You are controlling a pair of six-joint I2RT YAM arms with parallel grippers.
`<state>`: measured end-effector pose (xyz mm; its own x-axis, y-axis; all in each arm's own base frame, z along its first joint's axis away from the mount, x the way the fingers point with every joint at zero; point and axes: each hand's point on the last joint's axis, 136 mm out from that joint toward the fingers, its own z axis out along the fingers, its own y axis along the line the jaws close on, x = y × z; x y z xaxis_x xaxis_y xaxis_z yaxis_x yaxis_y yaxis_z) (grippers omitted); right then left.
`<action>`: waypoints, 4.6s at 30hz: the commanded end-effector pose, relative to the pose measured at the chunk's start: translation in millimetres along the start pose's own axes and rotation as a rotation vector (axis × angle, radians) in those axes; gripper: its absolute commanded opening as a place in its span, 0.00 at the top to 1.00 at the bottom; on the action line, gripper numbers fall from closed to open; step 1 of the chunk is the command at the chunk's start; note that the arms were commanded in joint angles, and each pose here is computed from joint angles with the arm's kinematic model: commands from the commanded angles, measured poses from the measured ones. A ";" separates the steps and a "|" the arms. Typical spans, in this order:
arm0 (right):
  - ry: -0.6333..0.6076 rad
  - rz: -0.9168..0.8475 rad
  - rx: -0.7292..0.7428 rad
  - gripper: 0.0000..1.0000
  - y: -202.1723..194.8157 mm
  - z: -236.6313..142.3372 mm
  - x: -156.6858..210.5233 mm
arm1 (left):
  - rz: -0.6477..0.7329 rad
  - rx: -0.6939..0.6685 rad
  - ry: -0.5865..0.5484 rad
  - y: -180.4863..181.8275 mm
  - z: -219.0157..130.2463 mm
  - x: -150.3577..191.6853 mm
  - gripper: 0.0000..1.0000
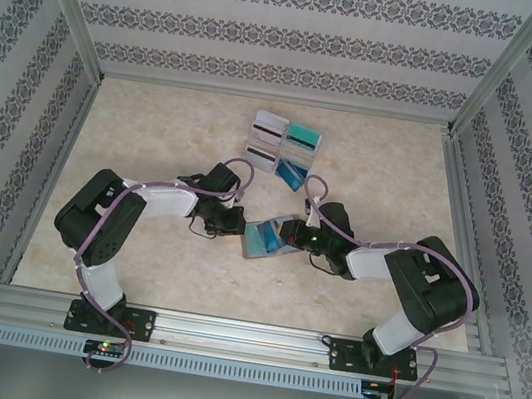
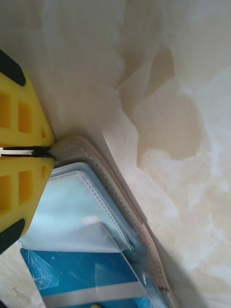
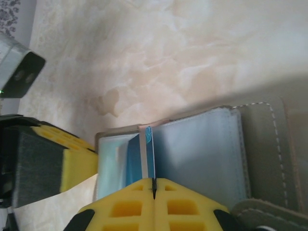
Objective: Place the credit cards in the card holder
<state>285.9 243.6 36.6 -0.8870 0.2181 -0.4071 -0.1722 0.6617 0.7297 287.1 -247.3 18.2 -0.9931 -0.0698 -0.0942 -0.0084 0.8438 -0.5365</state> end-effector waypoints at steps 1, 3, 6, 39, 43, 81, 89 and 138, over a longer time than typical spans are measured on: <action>-0.064 -0.006 0.013 1.00 -3.4 0.3 -3.2 | 0.010 0.036 0.052 -7.0 12.5 18.4 0.89; -0.092 -0.015 0.030 1.00 -5.2 -3.2 -6.1 | 0.011 0.036 0.049 -6.9 11.5 18.2 0.90; -0.122 -0.017 0.047 1.00 -7.6 -8.7 -8.6 | 0.011 0.038 0.049 -7.6 10.9 17.9 0.91; -0.054 -0.066 -0.041 1.00 18.7 -2.3 3.9 | 0.010 0.030 0.031 -10.5 5.5 13.4 0.91; 0.001 -0.071 -0.089 1.00 23.6 -6.8 4.1 | 0.013 0.028 0.031 -11.0 5.0 12.8 0.91; 0.098 0.080 0.020 1.00 -12.6 -31.9 19.9 | 0.014 0.030 0.031 -14.3 5.6 9.1 0.91; 0.118 0.068 0.030 1.00 -9.4 -34.5 20.0 | 0.014 0.031 0.028 -14.4 5.9 8.9 0.91; 0.394 -0.110 0.064 0.70 48.2 -71.9 26.2 | 0.127 -0.127 -0.080 -17.1 -57.6 -21.4 0.47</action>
<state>255.0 245.1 112.8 -0.9437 -0.0630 -0.3246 -0.2828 0.6626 0.6935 290.8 -236.2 60.8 -0.9840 -0.0369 -0.1740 0.0458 0.8929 -0.4479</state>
